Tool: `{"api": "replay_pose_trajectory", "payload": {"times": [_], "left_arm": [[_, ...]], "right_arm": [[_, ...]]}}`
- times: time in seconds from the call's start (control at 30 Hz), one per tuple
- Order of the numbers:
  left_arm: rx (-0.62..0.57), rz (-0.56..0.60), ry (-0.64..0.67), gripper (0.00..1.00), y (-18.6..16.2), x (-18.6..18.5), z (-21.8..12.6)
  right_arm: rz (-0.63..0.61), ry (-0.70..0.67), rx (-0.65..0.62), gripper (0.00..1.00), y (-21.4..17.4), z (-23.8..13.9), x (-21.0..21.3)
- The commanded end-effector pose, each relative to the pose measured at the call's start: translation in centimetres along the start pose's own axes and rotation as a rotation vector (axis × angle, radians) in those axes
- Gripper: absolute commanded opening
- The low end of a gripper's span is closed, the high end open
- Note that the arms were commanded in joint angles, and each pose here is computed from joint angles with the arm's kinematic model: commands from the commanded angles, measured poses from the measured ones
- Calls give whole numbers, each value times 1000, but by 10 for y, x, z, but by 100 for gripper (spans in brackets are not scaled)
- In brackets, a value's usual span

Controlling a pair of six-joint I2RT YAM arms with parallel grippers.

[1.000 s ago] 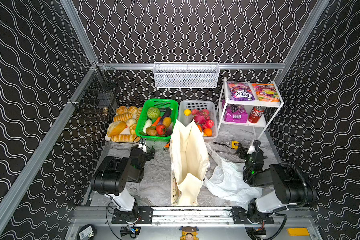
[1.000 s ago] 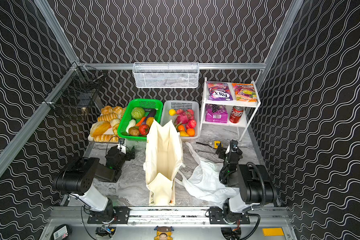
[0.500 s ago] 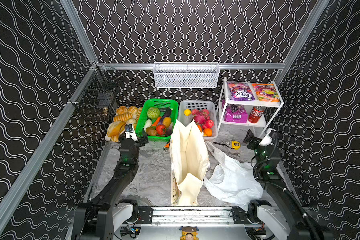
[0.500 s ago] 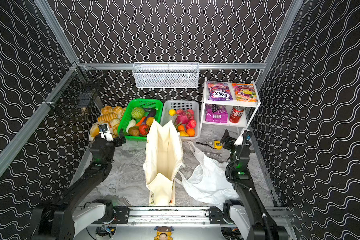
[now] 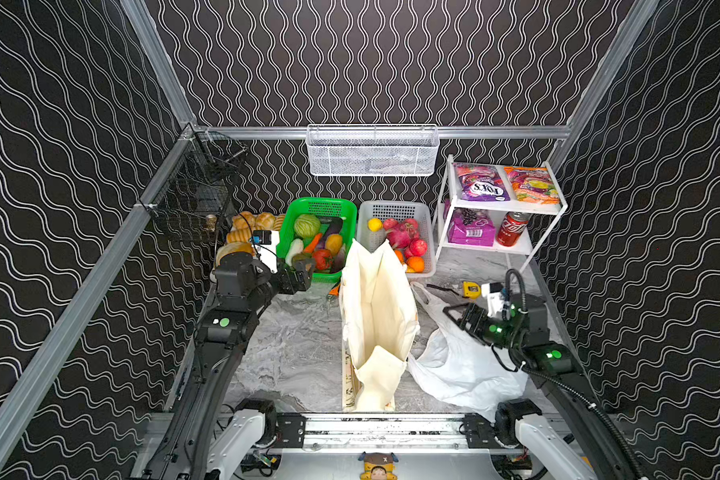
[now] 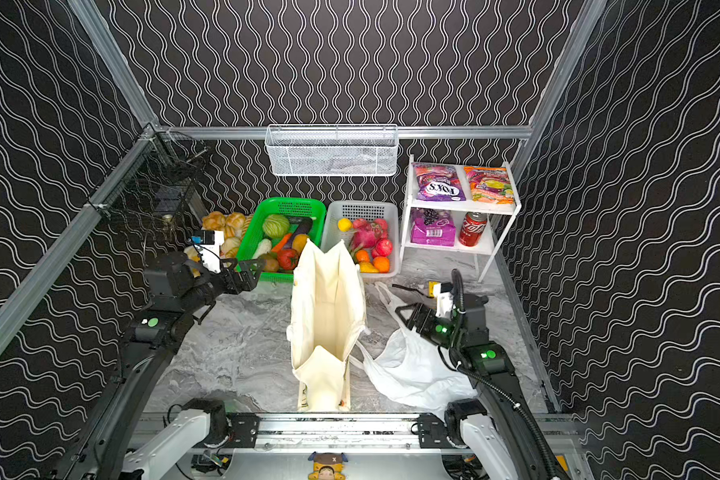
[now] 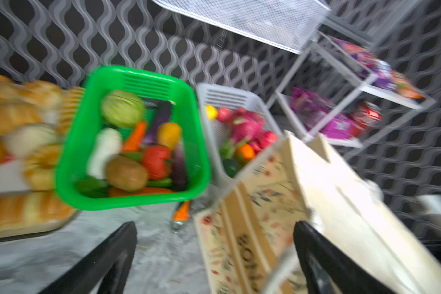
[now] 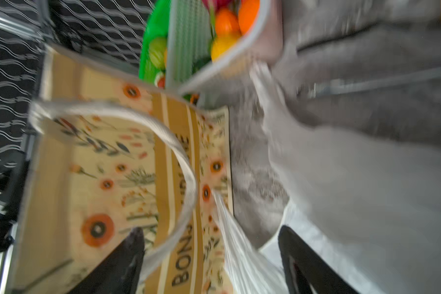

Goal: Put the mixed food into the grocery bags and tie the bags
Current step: 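Grasp the tote bag's two handles, one with each gripper, and lift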

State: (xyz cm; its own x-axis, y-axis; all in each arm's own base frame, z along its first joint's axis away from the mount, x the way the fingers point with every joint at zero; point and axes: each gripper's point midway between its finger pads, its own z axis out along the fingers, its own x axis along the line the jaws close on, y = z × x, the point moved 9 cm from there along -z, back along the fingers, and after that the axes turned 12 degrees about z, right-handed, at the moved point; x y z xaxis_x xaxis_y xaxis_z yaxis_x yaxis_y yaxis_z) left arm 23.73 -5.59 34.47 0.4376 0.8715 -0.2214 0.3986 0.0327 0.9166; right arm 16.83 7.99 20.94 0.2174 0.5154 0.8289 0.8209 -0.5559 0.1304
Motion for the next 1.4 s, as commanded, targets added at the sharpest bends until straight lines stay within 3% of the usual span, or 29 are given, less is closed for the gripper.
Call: {"api": "replay_pose_trajectory", "payload": {"times": [0.0,0.13,0.3,0.43,0.6,0.67,0.73,0.9,1.03,1.2,1.37], "left_arm": [[101,-108,-221,99,-7,-17,1],[131,-128,-304,99,-4,-22,4],[192,-134,-358,99,-5,-27,6],[218,-127,-371,99,-11,-30,7],[249,-114,-407,98,-11,-37,11],[256,-102,-418,98,-9,-42,12],[259,-96,-438,98,-8,-49,15],[263,-76,-471,99,-6,-67,26],[328,-57,-453,96,-14,-76,42],[386,-56,-426,83,-21,-81,57],[383,-73,-447,57,-22,-86,61]], "right_arm": [[198,-160,38,82,-15,12,-38],[241,-384,-152,81,3,18,-63],[324,-550,-305,78,39,13,-95],[344,-629,-448,77,74,-4,-112],[310,-687,-541,82,116,-34,-100],[246,-622,-517,85,127,-45,-71],[192,-467,-448,87,126,-51,-38],[112,-33,-262,88,97,-61,27],[40,146,-144,87,74,-66,67],[-129,214,25,83,43,-53,127],[-101,105,152,79,29,-13,137]]}}
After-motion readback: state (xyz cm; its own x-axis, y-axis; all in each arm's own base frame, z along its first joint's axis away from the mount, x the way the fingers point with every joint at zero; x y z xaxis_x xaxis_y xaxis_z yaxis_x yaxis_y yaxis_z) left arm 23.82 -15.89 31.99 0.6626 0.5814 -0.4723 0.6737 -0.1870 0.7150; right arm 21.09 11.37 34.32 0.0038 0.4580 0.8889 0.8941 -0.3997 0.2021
